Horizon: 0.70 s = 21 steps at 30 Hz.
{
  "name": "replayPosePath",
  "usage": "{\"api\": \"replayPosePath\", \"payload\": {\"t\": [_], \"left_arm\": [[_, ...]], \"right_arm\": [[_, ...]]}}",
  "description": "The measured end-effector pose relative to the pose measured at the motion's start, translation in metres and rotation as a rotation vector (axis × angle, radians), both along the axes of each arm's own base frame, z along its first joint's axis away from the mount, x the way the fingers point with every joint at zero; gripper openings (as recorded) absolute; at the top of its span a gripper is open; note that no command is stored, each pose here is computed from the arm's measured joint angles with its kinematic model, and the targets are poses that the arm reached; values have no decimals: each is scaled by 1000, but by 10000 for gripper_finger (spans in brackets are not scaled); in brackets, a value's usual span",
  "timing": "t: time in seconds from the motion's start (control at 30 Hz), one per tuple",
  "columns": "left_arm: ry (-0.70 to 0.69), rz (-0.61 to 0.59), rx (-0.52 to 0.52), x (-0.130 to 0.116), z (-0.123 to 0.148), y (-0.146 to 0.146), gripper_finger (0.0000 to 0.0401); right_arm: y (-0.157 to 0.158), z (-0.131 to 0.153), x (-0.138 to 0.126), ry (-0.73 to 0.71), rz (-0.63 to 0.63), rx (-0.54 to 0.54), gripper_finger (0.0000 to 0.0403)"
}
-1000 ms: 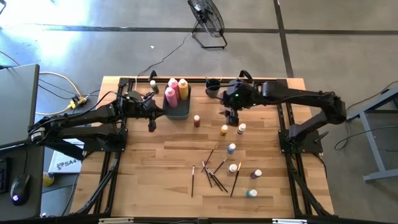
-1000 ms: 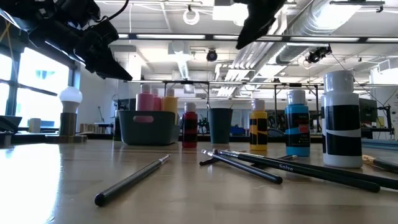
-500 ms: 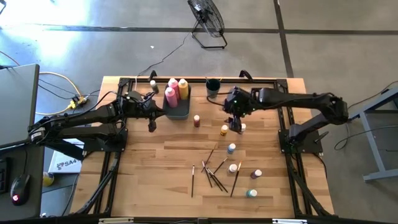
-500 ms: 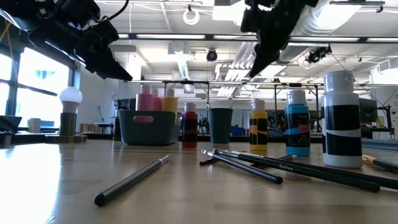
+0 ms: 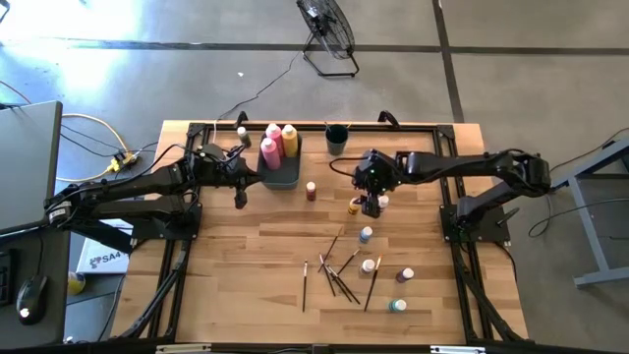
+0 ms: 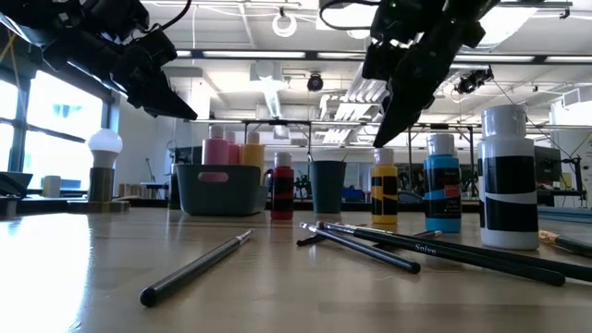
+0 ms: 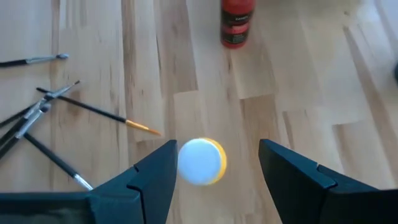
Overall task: Pick & Place Paint Supplies
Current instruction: Move the small yellow paint bottle from right to the middle of the table
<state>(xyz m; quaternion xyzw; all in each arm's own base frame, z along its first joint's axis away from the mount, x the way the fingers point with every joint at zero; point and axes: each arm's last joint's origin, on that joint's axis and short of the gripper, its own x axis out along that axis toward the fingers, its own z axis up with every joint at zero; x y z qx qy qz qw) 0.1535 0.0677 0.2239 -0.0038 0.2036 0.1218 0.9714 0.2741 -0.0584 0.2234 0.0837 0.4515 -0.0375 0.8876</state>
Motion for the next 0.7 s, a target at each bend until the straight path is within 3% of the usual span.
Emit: {"api": "replayPosePath", "payload": {"t": [0.53, 0.7], "left_arm": [[0, 0, 1, 0, 0, 0, 0], [0, -1, 2, 0, 0, 0, 0]], "right_arm": [[9, -15, -1, -25, -3, 51, 219], [9, -16, -1, -22, -42, -30, 219]]}}
